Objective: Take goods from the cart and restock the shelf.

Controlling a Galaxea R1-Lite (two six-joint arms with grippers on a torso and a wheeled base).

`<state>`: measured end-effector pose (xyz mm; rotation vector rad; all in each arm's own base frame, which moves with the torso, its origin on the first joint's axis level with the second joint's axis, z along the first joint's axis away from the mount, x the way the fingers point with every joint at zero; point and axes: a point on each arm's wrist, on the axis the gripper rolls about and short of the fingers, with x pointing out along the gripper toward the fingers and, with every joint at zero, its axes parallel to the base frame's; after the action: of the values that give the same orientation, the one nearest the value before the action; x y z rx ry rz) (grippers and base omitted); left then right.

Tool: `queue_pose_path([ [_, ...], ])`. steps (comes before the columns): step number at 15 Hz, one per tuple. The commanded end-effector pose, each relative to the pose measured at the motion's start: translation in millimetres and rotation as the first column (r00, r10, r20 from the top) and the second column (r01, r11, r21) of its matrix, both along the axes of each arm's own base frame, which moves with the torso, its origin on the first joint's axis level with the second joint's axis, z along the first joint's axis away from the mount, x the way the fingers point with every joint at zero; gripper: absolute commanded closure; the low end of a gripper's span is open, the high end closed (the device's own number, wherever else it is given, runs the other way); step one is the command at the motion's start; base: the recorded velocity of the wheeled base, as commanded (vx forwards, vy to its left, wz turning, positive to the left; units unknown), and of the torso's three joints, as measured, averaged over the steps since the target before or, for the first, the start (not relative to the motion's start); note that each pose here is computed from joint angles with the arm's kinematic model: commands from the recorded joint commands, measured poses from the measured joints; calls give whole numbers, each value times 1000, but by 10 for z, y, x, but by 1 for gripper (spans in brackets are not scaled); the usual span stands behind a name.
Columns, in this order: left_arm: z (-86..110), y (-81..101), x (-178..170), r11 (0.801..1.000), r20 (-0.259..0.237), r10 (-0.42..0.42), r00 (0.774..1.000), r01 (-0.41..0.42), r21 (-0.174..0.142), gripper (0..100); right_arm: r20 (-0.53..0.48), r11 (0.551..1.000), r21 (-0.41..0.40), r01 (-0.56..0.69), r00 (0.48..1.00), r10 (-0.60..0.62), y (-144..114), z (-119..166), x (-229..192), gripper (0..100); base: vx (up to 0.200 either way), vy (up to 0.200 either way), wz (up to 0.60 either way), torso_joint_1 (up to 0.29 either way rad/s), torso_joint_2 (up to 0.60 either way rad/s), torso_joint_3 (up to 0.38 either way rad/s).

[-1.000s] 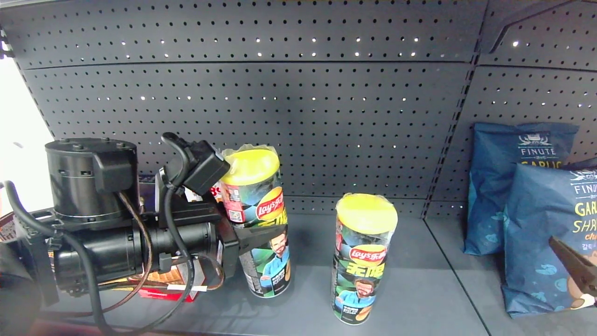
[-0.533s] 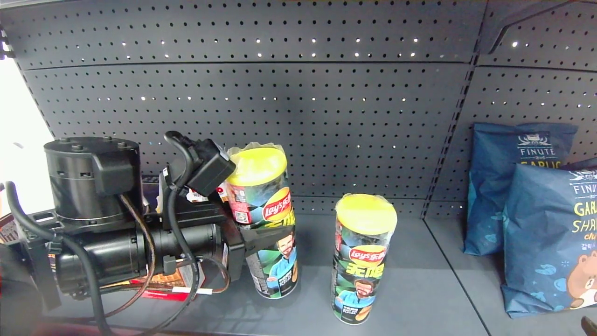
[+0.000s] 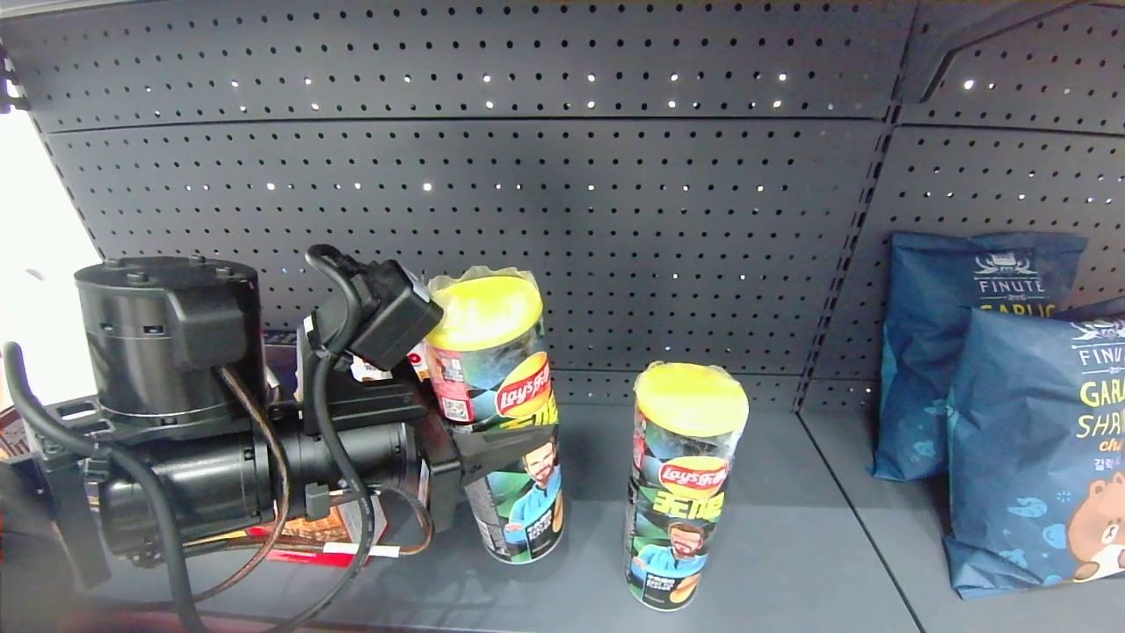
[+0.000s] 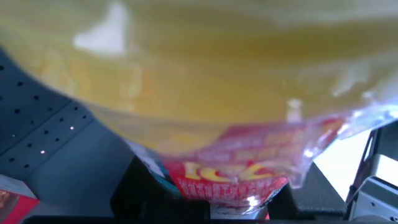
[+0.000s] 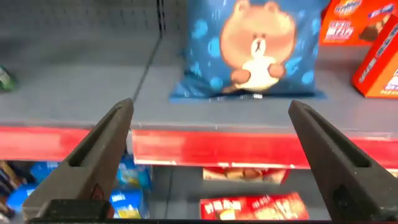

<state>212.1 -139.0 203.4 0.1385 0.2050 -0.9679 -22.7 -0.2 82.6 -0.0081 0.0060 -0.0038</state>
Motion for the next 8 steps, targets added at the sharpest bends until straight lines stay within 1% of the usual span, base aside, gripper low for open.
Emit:
queue_pose_path([
  [1,8,-4,5,1000,11,-3,1000,3,-7,100,26,993,-8,-120,992,120,27,-6,-23,0,0,0,0,0,0,0],
  [2,17,-9,13,1000,24,-4,1000,5,-17,100,27,985,-20,-171,985,172,39,-4,-25,0,0,0,0,0,0,0],
  [3,19,-12,16,1000,30,-6,1000,6,-21,100,27,989,-10,-150,988,151,34,-4,-24,0,0,0,0,0,0,0],
  [5,24,-9,28,999,33,-17,999,18,-27,100,5,999,31,13,1000,-13,-3,-73,-1,0,0,0,0,0,0,0],
  [8,28,-3,51,999,29,-40,999,41,-35,100,4,1000,14,-5,1000,5,1,-73,-1,0,0,0,0,0,0,0],
])
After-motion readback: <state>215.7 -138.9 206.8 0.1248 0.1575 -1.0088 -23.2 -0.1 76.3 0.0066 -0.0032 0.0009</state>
